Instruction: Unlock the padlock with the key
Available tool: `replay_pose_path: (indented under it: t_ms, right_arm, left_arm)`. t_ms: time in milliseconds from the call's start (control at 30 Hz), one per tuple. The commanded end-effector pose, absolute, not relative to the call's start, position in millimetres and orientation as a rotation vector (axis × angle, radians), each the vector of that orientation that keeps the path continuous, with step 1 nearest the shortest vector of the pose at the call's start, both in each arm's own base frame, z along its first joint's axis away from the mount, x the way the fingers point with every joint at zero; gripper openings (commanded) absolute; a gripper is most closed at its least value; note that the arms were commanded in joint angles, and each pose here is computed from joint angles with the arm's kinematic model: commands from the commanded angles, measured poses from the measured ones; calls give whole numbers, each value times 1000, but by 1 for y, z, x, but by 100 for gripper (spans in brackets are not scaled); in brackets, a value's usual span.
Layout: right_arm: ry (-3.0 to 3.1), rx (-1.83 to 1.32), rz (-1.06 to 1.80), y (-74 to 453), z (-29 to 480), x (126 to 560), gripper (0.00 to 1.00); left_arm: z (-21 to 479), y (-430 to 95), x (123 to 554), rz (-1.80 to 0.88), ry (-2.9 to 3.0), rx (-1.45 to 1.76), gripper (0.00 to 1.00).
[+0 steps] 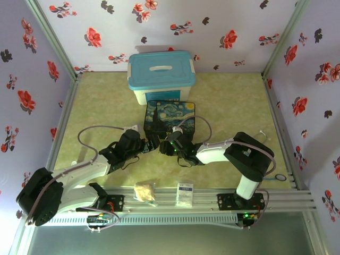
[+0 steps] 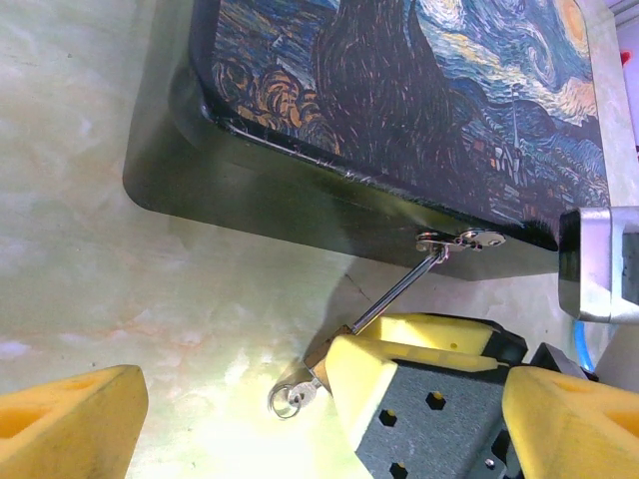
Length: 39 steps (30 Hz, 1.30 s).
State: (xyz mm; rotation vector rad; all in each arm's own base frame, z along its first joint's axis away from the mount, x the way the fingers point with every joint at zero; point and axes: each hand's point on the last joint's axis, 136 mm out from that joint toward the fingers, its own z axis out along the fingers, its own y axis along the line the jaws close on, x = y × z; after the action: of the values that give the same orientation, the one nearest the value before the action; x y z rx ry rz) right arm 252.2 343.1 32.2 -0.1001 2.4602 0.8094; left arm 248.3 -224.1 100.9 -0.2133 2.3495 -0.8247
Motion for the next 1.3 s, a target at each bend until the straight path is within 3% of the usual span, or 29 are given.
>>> replay_pose_path:
  t_ms: [0, 433, 867, 1267]
  right_arm:
    - [2574, -88, 725, 334, 4, 241, 44]
    - [2679, -52, 622, 324, -17, 233, 28]
    - [2611, 66, 836, 325, -11, 231, 6]
    - [2437, 274, 1051, 315, 1, 244, 0]
  left_arm:
    - [98, -222, 251, -823, 2349, -241, 92]
    - [98, -220, 251, -820, 2347, -257, 93]
    - [108, -228, 261, -797, 2336, -195, 93]
    - [142, -218, 290, -697, 2245, -155, 93]
